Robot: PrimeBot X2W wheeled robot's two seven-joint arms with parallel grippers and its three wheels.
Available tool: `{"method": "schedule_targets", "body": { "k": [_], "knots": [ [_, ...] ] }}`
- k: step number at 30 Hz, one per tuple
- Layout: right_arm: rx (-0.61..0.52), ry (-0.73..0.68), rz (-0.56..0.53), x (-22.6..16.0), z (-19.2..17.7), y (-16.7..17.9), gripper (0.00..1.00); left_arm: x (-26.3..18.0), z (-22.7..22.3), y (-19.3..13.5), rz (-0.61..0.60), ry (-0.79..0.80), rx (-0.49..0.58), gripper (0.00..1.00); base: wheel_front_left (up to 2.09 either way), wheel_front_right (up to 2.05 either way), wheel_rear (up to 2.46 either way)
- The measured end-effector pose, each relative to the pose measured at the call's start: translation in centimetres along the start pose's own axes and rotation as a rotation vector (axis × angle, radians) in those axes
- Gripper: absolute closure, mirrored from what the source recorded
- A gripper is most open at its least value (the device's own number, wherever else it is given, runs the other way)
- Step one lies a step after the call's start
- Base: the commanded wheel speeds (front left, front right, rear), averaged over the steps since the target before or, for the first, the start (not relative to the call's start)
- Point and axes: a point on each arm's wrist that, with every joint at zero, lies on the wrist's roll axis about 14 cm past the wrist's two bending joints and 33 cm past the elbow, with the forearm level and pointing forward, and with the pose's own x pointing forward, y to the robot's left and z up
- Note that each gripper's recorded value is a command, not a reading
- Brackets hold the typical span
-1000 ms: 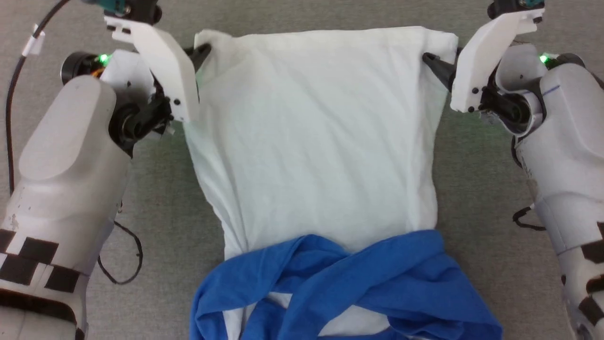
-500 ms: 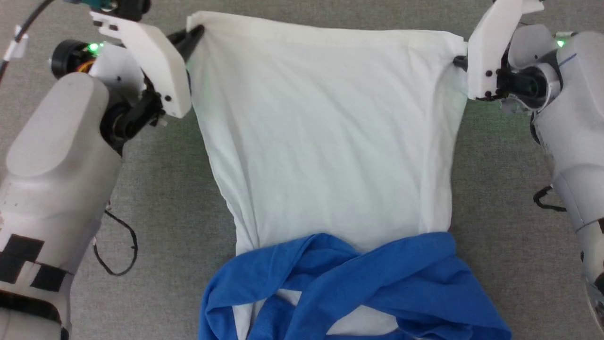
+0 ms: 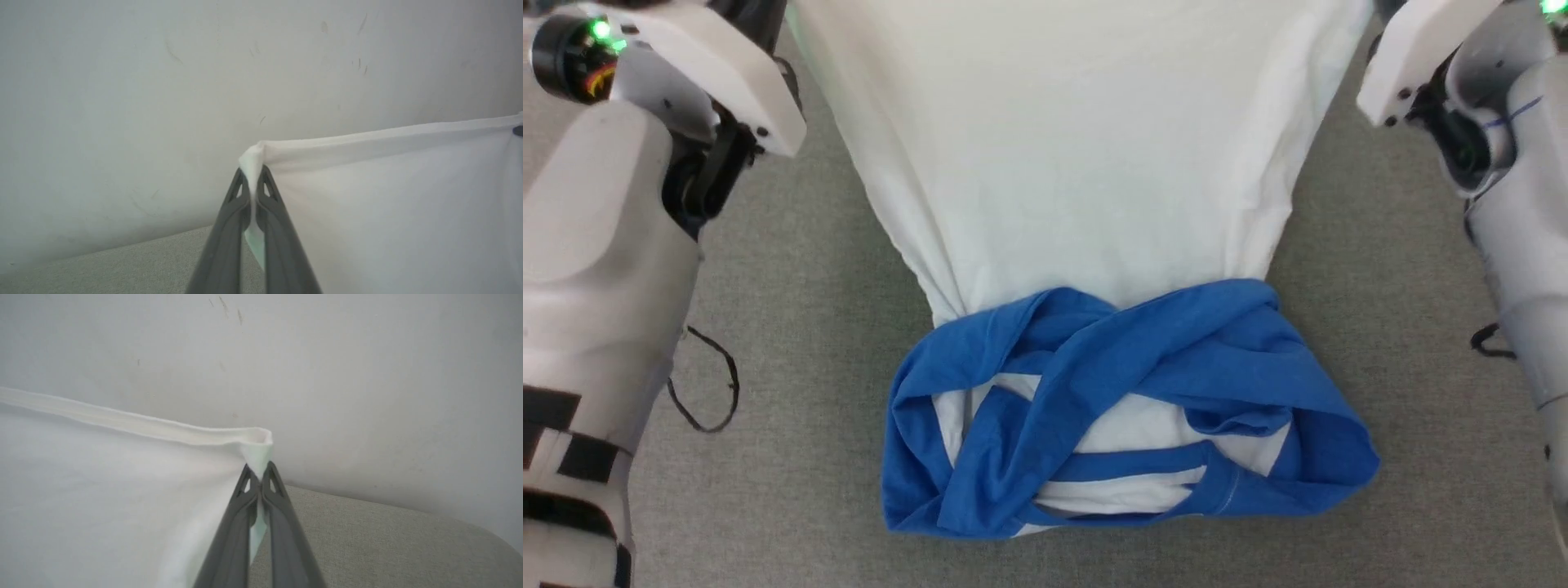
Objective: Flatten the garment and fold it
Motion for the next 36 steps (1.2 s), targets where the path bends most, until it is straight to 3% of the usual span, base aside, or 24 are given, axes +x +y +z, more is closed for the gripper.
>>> {"method": "schedule_targets", "body": {
  "k": [4,8,15,23,30,31,32,33,34,36],
  "knots": [
    [-0.005,-0.033,0.048,-2.5,-1.1,1.8,1.0,-3.0,-0.5,-0.5,-0.002,-0.056,-0.05,1.0,0.0,0.0,0.0],
    [0.037,-0.033,0.089,-6.2,-4.0,3.2,1.0,-7.8,-3.9,-1.0,0.033,-0.038,-0.11,1.0,0.0,0.0,0.0],
    [0.101,0.001,0.12,-13.6,-8.5,4.5,1.0,-16.2,-8.6,-5.5,0.019,0.031,-0.191,1.0,0.0,0.0,0.0],
    [0.161,0.085,0.047,-21.6,-12.4,4.2,1.0,-23.1,-12.4,-9.6,0.04,0.153,-0.303,1.0,0.0,0.0,0.0],
    [0.227,0.243,-0.041,-26.2,-17.6,4.7,1.0,-26.2,-16.5,-11.2,0.063,0.329,-0.362,1.0,0.0,0.0,0.0],
    [0.251,0.261,-0.047,-26.6,-18.3,5.0,0.85,-26.4,-16.8,-11.7,0.051,0.343,-0.379,1.0,0.0,0.0,0.0],
    [0.255,0.284,-0.05,-26.9,-19.0,5.4,0.58,-26.5,-17.1,-11.9,0.05,0.35,-0.389,0.96,0.0,0.0,0.0],
    [0.249,0.305,-0.055,-27.3,-19.7,5.5,0.05,-26.6,-17.4,-11.9,0.055,0.355,-0.392,0.58,0.0,0.0,0.0],
    [0.259,0.32,-0.061,-27.6,-20.3,5.6,0.0,-26.7,-17.6,-11.8,0.067,0.358,-0.401,0.0,0.0,0.0,0.0],
    [0.261,0.311,-0.065,-27.9,-20.6,5.8,0.0,-26.7,-17.6,-11.6,0.083,0.34,-0.402,0.0,0.0,0.0,0.0]
  ]
}}
